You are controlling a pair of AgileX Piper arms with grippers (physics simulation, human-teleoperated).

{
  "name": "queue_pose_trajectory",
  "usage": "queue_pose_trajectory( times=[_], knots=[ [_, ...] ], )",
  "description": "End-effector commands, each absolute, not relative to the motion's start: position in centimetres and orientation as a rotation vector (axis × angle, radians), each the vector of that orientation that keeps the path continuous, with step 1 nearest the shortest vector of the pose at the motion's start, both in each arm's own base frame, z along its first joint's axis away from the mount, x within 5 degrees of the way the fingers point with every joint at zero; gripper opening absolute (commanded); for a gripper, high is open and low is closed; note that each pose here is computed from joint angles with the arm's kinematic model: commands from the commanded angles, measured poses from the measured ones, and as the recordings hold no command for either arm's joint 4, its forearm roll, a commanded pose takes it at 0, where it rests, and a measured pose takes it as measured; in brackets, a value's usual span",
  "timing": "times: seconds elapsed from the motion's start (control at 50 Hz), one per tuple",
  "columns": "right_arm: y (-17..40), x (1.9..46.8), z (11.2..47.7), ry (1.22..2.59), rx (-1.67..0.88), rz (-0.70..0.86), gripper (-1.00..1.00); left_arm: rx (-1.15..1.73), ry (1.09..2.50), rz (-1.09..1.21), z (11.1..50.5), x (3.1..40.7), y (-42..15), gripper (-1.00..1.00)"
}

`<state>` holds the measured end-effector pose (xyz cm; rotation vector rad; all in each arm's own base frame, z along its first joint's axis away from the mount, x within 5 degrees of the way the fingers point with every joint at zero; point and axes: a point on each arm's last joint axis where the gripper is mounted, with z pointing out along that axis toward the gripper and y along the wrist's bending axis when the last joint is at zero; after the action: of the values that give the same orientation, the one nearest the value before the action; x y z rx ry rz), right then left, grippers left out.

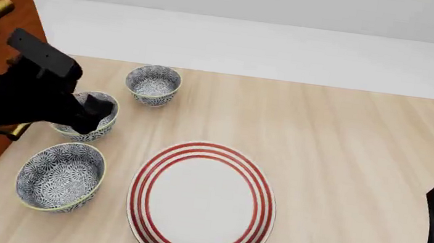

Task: Pick up the bowl and put it in the middle on the plate.

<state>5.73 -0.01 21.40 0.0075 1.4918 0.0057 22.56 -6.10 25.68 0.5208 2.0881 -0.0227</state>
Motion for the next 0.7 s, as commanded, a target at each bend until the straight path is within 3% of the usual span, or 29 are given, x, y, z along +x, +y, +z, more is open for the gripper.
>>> queue_pose_trajectory(
  times=[0.02, 0.36, 0.7],
  knots=[
    [0.0, 5.7, 21.5, 1.488, 0.004, 0.002, 1.00, 0.678, 2.147, 0.085, 23.9, 25.4, -5.9, 1.00],
    [0.0, 5.7, 21.4, 1.489, 0.005, 0.003, 1.00, 0.752, 2.251, 0.103, 22.8, 29.9, -6.5, 1.00],
    [0.0, 5.7, 21.4, 1.492, 0.008, 0.006, 1.00, 0.768, 2.352, 0.090, 21.4, 32.0, -6.9, 1.00]
  ],
)
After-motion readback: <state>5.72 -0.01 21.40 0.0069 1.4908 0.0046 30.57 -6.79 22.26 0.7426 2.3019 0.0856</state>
